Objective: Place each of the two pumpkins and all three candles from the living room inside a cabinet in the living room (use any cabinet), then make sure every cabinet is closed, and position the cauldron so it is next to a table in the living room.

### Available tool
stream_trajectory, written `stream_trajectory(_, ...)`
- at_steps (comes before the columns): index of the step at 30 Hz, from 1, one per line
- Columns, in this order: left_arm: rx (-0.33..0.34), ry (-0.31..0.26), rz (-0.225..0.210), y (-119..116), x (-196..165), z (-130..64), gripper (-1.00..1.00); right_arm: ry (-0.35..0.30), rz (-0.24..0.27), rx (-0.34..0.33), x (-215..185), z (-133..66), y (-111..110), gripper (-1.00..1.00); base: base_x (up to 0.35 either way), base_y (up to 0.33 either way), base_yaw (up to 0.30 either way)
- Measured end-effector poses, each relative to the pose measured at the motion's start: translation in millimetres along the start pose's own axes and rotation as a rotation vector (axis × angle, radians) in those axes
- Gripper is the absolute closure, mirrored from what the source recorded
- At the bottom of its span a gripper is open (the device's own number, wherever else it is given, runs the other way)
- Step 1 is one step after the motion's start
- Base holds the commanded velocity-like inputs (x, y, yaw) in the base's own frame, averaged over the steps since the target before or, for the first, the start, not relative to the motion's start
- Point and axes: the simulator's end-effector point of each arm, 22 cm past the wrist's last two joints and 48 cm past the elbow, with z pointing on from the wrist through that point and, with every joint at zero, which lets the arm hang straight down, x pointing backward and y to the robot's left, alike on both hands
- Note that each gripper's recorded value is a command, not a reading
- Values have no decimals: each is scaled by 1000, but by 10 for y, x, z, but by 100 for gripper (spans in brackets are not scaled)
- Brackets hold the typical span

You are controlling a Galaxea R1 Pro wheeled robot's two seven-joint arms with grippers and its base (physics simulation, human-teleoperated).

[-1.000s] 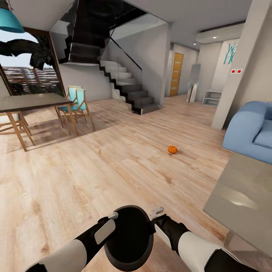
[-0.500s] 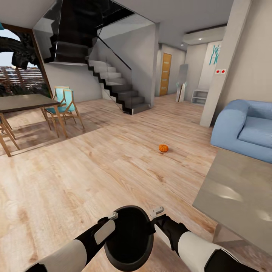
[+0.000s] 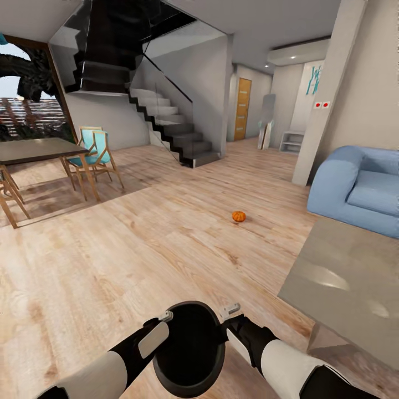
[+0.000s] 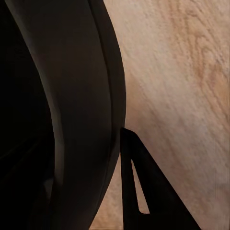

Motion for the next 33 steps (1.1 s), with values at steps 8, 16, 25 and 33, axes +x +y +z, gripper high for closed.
stream_trajectory(8, 1, 7, -3, 4, 26, 10, 100, 7, -5, 1, 17, 0, 2, 100, -228, -34, -41)
stream_trajectory(16, 1, 3, -2, 2, 11, 6, 100, 3, -3, 1, 6, 0, 1, 100, -9, 0, -265)
stream_trajectory(25, 1, 2, -1, 1, 7, 4, 100, 1, -2, 1, 3, 0, 0, 100, 0, 0, -281)
stream_trajectory(33, 1, 2, -1, 1, 7, 4, 100, 2, -2, 1, 4, 0, 0, 100, 0, 0, -281)
